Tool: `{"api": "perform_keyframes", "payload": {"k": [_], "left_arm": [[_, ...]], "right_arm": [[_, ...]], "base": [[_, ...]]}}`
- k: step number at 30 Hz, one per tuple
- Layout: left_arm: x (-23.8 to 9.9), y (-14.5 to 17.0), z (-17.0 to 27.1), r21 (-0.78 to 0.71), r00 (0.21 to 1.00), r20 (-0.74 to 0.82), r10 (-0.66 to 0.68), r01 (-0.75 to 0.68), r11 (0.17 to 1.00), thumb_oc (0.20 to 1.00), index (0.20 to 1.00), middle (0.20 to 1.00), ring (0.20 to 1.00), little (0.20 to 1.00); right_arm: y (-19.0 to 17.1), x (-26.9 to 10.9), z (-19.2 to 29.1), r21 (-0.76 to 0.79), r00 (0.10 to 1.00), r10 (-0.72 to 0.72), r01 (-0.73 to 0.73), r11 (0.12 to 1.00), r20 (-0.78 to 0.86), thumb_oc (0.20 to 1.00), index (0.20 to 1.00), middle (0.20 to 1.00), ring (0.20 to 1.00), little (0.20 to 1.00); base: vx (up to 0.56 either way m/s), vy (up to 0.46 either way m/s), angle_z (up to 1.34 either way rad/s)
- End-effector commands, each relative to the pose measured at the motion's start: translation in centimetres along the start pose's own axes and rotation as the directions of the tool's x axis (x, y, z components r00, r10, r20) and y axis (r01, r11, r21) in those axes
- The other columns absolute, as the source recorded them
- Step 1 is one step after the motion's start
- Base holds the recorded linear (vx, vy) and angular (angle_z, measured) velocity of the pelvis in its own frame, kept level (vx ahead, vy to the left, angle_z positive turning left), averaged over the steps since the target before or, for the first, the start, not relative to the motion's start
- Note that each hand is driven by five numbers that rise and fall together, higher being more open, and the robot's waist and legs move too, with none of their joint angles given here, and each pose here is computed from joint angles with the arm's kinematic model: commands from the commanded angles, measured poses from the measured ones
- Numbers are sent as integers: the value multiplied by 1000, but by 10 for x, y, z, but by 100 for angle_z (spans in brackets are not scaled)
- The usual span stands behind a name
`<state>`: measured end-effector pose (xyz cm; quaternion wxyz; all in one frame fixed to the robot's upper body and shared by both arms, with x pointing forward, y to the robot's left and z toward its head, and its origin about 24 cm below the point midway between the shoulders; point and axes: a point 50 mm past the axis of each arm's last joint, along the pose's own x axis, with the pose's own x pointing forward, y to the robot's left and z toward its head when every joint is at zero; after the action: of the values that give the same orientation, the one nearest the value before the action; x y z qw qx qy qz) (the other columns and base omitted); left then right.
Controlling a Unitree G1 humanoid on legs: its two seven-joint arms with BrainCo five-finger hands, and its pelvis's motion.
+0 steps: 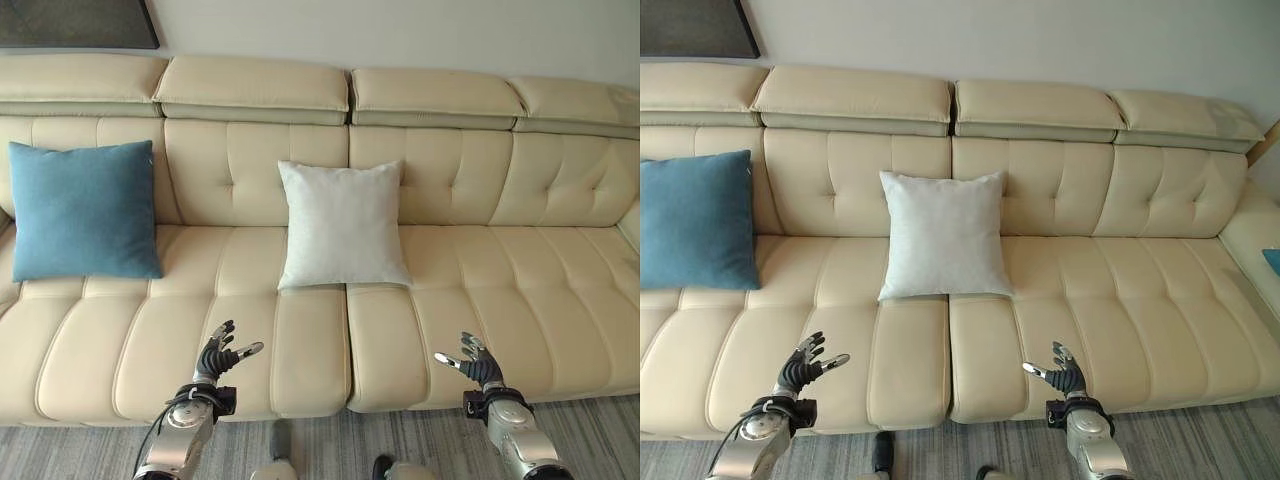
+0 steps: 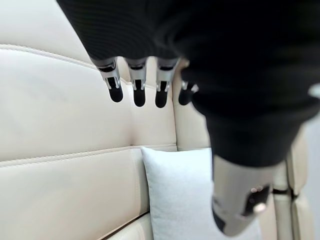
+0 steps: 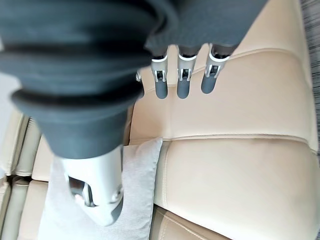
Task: Pick up all the scattered cushions and arrange them neatly on the sofa.
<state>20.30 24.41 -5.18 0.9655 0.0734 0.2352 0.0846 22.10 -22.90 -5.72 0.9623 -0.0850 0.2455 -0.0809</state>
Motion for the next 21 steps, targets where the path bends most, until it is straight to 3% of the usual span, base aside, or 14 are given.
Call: {"api": "perform_keyframes", "payload": {"k": [1, 11, 21], "left_arm": [[10, 10, 28, 20, 993, 117, 34, -37, 999, 1000, 1000, 1000, 1000, 1000], [11, -1, 35, -17, 990, 142, 9, -6, 1000, 1000, 1000, 1000, 1000, 1000], [6, -12, 24, -10, 994, 105, -42, 43, 999, 1000, 1000, 1000, 1000, 1000]], "right_arm": [[-2, 6, 36, -99, 989, 25, -11, 995, 145, 1000, 1000, 1000, 1000, 1000], [-2, 8, 50, -133, 980, 42, -16, 991, 194, 1000, 1000, 1000, 1000, 1000], [-5, 5, 43, -139, 984, 62, -39, 989, 169, 1000, 1000, 1000, 1000, 1000]], "base": [[-190, -227, -47], [-211, -121, 15], [-16, 80, 8]]}}
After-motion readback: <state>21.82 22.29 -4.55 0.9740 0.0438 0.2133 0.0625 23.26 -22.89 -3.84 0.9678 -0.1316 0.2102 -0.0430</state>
